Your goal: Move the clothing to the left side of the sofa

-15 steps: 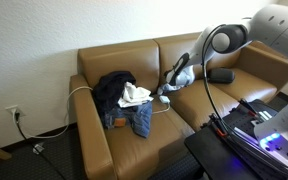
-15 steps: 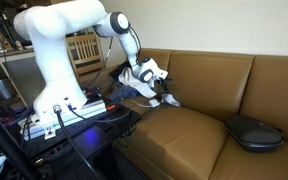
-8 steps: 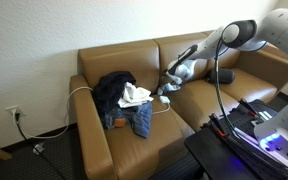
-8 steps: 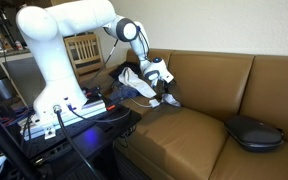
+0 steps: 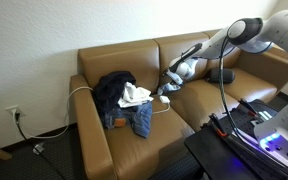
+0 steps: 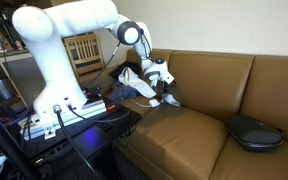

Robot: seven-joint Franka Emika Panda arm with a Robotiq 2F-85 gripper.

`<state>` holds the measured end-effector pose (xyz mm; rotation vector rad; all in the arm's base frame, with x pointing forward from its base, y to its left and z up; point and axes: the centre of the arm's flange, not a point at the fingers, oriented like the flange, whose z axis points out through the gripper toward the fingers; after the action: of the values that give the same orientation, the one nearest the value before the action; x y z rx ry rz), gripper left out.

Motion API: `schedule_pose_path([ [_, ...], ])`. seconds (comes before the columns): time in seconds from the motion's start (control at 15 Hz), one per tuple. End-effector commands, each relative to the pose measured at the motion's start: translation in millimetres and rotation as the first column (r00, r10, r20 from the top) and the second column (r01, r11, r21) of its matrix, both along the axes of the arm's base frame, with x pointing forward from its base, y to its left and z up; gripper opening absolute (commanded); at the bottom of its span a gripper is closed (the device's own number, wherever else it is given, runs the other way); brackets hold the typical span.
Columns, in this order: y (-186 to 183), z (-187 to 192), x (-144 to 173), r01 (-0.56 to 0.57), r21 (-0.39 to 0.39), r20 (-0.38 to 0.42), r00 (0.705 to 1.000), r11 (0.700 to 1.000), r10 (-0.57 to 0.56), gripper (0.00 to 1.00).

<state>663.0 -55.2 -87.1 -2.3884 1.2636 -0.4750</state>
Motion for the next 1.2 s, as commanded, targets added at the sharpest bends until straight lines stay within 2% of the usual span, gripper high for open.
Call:
schedule_pose_path([
  [0.0,-9,-21,10,-0.029,0.099,0.016,0.999,0.995,0.028,1.0],
  [0.2,-7,-22,16,-0.044,0.139,0.021,0.999,0.989,0.042,1.0],
  [0.33,-4,-24,20,-0.05,0.145,-0.009,0.999,0.988,0.051,1.0],
  [0.47,2,-28,17,-0.066,0.081,-0.075,0.995,0.995,0.072,1.0],
  [0.53,4,-33,14,-0.068,0.041,-0.132,0.989,0.997,0.073,1.0],
  [0.67,4,-48,9,-0.103,-0.031,-0.177,0.98,0.994,0.096,1.0],
  [0.73,6,-56,8,-0.104,-0.089,-0.187,0.979,0.991,0.086,1.0],
  [1.13,24,-74,10,-0.113,-0.223,-0.213,0.975,0.968,0.065,1.0],
])
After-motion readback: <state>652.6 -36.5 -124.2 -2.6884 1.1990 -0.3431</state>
